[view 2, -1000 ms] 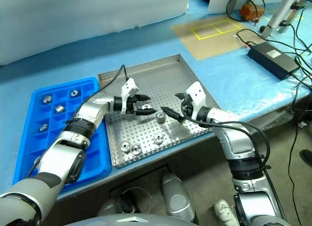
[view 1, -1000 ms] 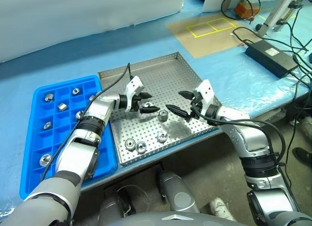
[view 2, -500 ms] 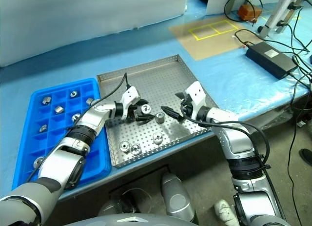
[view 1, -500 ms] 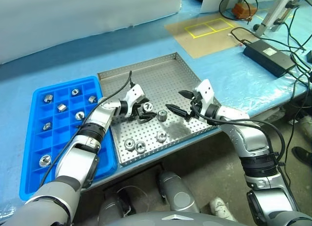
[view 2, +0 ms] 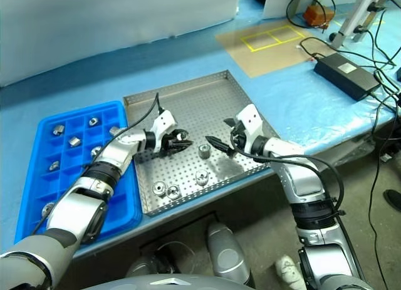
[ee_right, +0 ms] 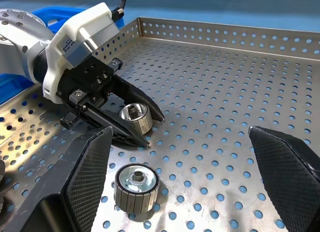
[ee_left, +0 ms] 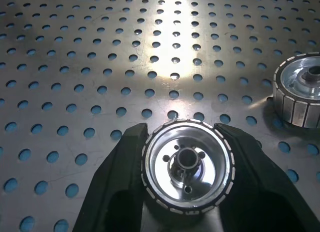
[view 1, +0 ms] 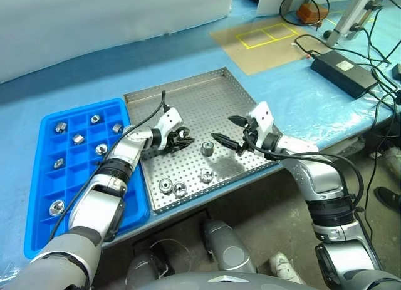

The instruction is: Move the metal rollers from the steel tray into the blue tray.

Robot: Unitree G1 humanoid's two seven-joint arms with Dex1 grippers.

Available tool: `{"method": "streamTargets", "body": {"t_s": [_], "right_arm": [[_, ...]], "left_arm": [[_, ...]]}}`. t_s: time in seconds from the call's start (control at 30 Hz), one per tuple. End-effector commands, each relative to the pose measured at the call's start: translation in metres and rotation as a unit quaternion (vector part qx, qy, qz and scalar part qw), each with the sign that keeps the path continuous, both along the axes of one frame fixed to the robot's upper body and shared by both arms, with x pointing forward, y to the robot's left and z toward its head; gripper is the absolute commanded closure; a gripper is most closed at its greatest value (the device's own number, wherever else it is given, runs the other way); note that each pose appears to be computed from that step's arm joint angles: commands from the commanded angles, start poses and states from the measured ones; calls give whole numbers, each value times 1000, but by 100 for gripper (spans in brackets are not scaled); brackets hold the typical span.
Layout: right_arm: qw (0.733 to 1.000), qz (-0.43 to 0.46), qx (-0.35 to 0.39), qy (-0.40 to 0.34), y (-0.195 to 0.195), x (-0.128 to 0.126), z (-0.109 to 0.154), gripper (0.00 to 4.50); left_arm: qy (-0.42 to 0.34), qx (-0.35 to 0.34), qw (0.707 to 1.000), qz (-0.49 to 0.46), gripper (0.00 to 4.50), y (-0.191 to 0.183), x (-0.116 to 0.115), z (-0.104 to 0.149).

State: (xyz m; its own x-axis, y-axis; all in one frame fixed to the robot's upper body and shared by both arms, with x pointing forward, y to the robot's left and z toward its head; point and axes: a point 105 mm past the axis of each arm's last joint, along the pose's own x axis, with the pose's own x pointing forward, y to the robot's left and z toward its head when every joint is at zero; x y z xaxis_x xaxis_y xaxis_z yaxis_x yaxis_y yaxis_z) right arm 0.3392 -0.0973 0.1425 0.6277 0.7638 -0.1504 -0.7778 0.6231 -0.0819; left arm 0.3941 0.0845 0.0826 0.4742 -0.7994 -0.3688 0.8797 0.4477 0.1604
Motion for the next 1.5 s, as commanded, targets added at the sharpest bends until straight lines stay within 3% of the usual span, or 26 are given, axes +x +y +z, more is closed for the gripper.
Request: {"method": "streamTargets", "body": {"t_s": [0.03,0.23,0.43,0.57,0.77,1.03,1.23,1.5], "right_arm": [[1000,14,6,-26,7,1,12,0],[999,38,7,-27,15,5,12,0],[996,82,11,-32,35,12,16,0],[991,126,15,-35,53,12,22,0],[978,205,31,-37,79,0,36,0],[969,247,6,-27,81,-7,29,0],[968,249,0,-27,78,-9,29,0],[971,236,-8,-29,73,-8,28,0]], "left_arm": [[-14,-9,1000,-1,276,6,-2,15],[-102,-28,994,29,276,33,-7,74],[-200,-19,973,116,276,85,-24,128],[-224,-16,953,204,276,128,-43,146],[-235,-18,903,358,276,181,-69,134],[-198,-54,877,434,276,181,-88,95],[-178,-63,875,446,276,178,-82,75],[-149,-74,899,405,276,157,-70,59]]}}
